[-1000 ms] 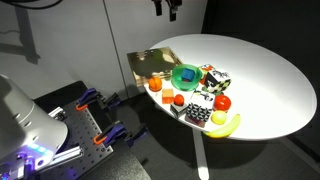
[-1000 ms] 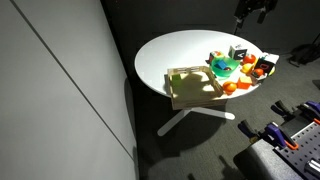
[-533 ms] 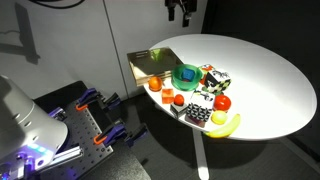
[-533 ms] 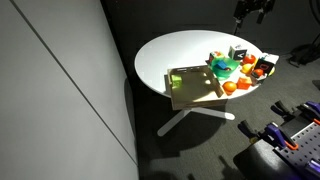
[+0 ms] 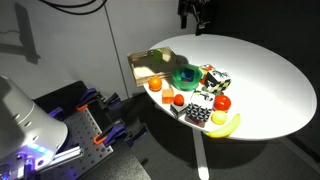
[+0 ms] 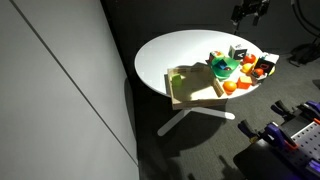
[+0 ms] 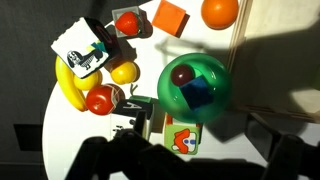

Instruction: Pick up the block with a zebra image and put it in the wooden tray

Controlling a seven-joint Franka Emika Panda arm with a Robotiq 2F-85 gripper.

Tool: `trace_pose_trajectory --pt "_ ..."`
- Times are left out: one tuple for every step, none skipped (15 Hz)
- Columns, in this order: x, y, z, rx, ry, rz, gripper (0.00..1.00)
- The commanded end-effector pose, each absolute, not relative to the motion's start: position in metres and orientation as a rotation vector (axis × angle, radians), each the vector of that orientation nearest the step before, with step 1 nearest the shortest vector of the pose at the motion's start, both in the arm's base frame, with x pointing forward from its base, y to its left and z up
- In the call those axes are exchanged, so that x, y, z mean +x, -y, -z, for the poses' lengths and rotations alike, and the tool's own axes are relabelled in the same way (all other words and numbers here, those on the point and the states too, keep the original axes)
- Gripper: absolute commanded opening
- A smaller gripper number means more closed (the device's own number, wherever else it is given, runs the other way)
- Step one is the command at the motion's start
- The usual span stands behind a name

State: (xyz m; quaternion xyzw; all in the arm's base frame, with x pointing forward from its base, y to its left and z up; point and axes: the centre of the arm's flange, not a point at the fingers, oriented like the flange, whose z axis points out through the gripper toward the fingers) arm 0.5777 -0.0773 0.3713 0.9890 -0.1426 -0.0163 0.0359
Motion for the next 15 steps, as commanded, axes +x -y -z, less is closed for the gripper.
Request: trace_pose_trajectory --pt "0.593 0.088 -0.378 3.06 0.426 0.008 1.0" --pt "0.583 0.082 -0.37 3.038 0.437 0.036 1.0" --pt "0.585 0.082 -0.37 3.038 0.438 0.029 1.0" --pt "0.585 0.083 -0.371 3.038 0.439 0.025 1.0" --pt "0.586 0.083 -0.372 3.038 0.439 0.022 1.0" --pt "0.586 0.083 -0.373 3.038 0.439 0.02 1.0" --pt "0.586 0.083 -0.373 3.038 0.439 0.02 1.0" --pt "0.586 0.083 -0.373 3.038 0.439 0.019 1.0" --pt "0.586 0.083 -0.373 3.038 0.439 0.019 1.0" --pt "0.591 0.084 -0.373 3.034 0.447 0.045 1.0" --pt "0.594 0.087 -0.373 3.034 0.457 0.051 1.0" --pt "0.599 0.091 -0.372 3.031 0.475 0.06 1.0" --pt "0.602 0.094 -0.371 3.028 0.491 0.06 1.0" --pt "0.606 0.097 -0.369 3.025 0.507 0.059 1.0" --pt "0.611 0.101 -0.366 3.017 0.527 0.062 1.0"
